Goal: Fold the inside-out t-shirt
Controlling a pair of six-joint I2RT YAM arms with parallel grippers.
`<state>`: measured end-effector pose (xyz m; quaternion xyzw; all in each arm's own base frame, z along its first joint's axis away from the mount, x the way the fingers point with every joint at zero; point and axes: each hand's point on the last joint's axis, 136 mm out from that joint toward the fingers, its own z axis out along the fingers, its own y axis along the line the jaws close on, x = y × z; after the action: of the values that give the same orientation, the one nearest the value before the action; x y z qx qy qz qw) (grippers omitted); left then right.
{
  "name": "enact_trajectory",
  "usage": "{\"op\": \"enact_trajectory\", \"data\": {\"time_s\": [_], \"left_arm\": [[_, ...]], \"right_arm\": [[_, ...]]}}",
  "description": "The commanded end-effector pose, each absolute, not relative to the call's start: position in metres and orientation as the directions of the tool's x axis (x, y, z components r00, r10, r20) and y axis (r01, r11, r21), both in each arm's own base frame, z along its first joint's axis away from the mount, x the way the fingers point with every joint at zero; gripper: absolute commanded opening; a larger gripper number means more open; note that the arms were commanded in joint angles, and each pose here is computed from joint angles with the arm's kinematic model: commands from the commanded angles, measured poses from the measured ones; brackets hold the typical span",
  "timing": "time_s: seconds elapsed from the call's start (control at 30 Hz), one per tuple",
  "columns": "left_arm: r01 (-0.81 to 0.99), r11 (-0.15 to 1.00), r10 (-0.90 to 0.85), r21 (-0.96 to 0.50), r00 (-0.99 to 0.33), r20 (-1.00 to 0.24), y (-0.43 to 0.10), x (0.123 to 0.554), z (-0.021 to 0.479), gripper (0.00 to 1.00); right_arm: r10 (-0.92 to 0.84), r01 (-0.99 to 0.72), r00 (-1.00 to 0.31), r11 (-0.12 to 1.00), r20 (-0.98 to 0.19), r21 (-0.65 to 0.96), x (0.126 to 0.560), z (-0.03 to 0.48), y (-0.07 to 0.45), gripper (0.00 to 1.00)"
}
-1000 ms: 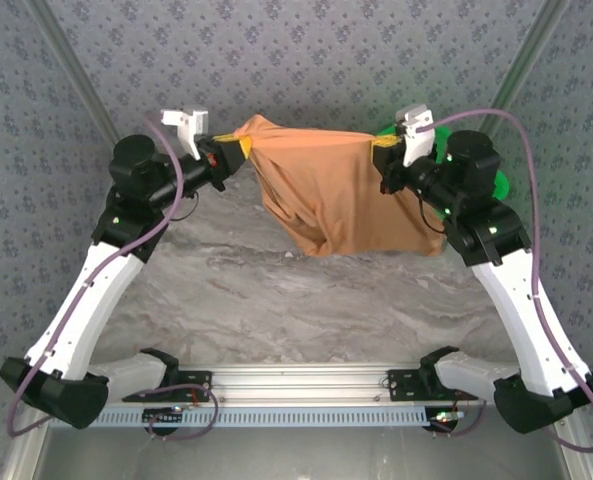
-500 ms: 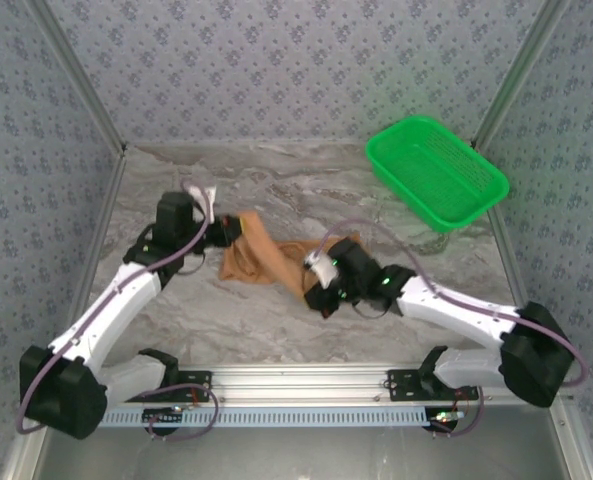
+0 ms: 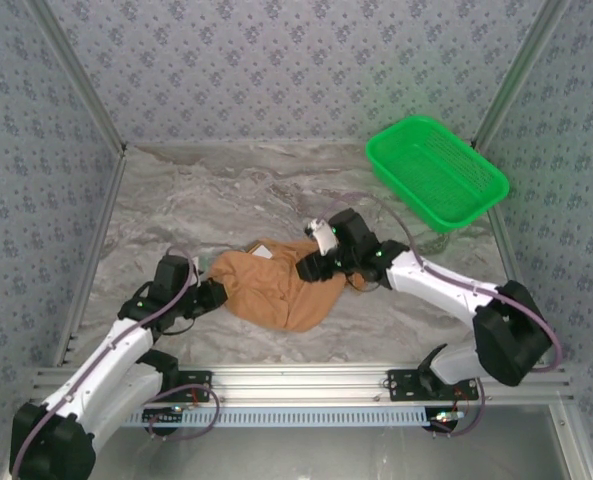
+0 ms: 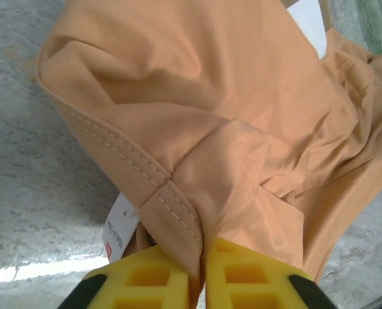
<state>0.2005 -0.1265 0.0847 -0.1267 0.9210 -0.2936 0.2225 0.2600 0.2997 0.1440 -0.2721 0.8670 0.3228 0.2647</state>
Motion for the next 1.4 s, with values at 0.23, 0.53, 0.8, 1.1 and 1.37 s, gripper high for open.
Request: {"op": "enact_trajectory", "data": {"time_s": [0.23,0.53,0.8,1.1,1.37], "left_arm": [[-0.126,0.844,-0.406,-0.521,-0.785,-0.468,-0.106,0.233,0.107,0.74],[-0.075,0.873,-0.311,-0.481,-0.846,-0.433,-0.132,0.278,0.079,0.59],[0.092,0.866,-0.247,-0.491,-0.776,-0.581,-0.148,0.313,0.131,0.0],[0.373,0.789,-0.261,-0.488,-0.517,-0.816,-0.169,0.337,0.27,0.0],[0.402,0.781,-0.238,-0.478,-0.516,-0.823,-0.164,0.31,0.26,0.0]], "right_arm": [[-0.335,-0.547,-0.77,0.785,-0.543,0.292,0.324,0.088,0.312,0.51],[-0.328,-0.527,-0.79,0.795,-0.517,0.301,0.334,0.072,0.313,0.17],[-0.201,-0.505,-0.741,0.796,-0.641,0.334,0.35,0.151,0.27,0.0],[-0.061,-0.54,-0.48,0.807,-0.875,0.24,0.335,0.308,0.206,0.0],[-0.062,-0.529,-0.48,0.816,-0.875,0.233,0.296,0.303,0.182,0.0]]}}
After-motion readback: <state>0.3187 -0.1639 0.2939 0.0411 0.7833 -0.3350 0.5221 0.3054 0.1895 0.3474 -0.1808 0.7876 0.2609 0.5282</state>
